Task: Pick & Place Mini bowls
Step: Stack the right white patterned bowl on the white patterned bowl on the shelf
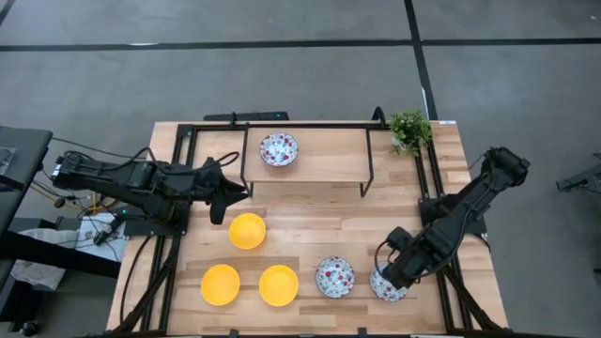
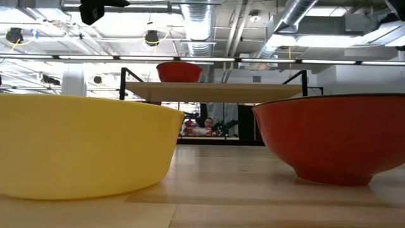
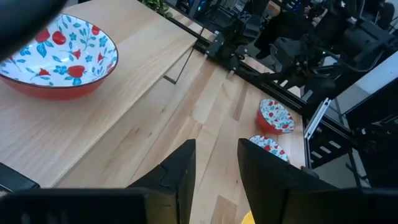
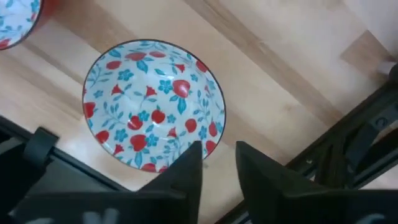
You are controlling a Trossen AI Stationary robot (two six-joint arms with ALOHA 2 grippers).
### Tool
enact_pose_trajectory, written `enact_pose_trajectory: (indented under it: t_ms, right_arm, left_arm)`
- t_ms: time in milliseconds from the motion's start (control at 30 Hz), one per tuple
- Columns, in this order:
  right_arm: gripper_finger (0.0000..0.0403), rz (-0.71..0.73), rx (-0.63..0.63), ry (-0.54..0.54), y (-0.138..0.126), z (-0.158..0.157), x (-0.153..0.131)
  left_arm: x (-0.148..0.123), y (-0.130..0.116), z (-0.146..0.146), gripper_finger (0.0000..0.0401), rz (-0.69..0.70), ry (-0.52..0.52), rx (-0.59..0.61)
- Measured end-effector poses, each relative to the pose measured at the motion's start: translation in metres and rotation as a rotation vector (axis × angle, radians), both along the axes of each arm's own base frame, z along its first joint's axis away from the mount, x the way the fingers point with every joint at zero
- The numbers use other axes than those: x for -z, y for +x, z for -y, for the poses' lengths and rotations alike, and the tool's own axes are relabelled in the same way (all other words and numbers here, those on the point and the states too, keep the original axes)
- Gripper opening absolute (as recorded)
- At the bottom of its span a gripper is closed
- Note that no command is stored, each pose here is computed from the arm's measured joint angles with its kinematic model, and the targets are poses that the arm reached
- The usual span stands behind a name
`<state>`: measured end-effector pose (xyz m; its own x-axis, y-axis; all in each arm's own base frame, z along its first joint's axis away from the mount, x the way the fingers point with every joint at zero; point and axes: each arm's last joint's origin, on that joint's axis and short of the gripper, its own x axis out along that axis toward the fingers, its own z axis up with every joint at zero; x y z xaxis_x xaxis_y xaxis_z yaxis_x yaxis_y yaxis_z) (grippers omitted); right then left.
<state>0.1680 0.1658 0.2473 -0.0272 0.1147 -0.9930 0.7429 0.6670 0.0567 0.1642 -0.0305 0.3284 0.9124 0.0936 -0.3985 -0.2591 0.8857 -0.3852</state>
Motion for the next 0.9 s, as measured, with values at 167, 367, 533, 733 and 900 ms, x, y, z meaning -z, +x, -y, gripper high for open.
enact_pose_trajectory:
  t_ms: [167, 367, 533, 733, 900]
  right_arm:
    - [0.0167, -0.022, -0.025, -0.020, -0.001, -0.009, 0.008]
    - [0.0208, -0.033, 0.028, -0.023, -0.006, -0.026, 0.020]
    - [0.0207, 0.021, 0.098, 0.005, -0.015, -0.037, 0.038]
    - [0.0193, 0.021, 0.158, -0.040, -0.026, -0.038, 0.048]
    - [0.0192, 0.038, 0.212, -0.044, -0.034, -0.040, 0.059]
  left_arm:
    - [0.000, 0.000, 0.000, 0.0118, -0.001, -0.006, 0.012]
    - [0.000, 0.000, 0.001, 0.0118, 0.001, -0.015, 0.031]
    - [-0.001, 0.000, 0.001, 0.0118, 0.004, -0.016, 0.031]
    - [-0.001, 0.000, 0.001, 0.0118, 0.004, -0.016, 0.031]
    - [-0.001, 0.001, 0.001, 0.0118, 0.009, -0.017, 0.031]
